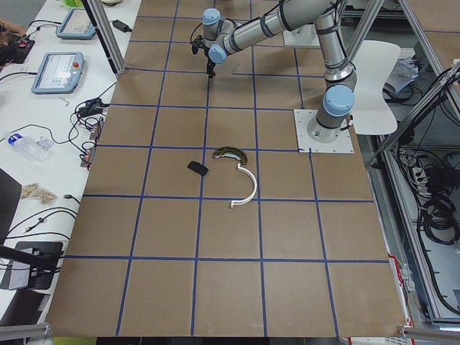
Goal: Place bearing gear from tray to pile
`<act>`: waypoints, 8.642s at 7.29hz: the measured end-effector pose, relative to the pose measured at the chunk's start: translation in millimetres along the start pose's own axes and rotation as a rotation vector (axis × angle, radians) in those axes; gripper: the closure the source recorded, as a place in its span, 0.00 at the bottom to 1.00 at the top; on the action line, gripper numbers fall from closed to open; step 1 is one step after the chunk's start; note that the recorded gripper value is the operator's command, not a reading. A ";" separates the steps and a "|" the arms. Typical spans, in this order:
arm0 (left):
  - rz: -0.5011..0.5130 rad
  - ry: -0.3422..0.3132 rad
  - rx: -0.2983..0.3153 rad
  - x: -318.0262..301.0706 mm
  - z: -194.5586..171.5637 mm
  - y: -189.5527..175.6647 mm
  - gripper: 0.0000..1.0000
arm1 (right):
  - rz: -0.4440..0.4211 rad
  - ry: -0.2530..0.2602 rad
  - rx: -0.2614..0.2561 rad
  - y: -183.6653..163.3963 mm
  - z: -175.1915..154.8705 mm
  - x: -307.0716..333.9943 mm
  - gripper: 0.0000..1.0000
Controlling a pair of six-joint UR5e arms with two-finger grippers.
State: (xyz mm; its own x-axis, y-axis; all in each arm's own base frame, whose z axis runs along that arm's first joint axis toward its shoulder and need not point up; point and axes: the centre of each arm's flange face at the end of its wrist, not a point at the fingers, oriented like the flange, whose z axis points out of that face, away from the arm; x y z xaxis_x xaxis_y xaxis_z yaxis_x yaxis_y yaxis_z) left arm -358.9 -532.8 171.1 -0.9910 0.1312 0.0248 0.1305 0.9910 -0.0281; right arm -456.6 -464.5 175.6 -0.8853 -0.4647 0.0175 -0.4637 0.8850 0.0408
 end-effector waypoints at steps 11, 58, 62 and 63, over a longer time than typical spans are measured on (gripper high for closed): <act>0.010 0.012 -0.089 -75.4 -104.9 -49.8 1.00 | 0.060 0.009 -0.054 -120.2 -151.3 -119.8 0.74; -0.135 -0.007 -0.128 -62.8 -3.2 -20.8 0.35 | 0.547 0.032 0.075 -276.2 -345.7 -515.8 0.00; -0.132 0.015 -0.114 -61.9 -10.4 -23.5 0.62 | 0.557 0.014 0.096 -285.4 -354.7 -510.3 0.00; -0.131 0.028 -0.112 -61.2 -15.7 -22.3 0.62 | 0.562 -0.005 0.093 -292.3 -359.3 -507.5 0.00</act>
State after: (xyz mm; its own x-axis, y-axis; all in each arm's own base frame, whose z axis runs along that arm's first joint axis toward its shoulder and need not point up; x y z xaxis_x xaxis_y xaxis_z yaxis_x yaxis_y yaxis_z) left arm -300.7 -562.5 185.8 -0.9988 0.0000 0.0488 0.0044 0.9960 0.0890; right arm 140.7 -497.5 513.8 -0.9969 0.0785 0.0064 0.0779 0.9951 -0.0615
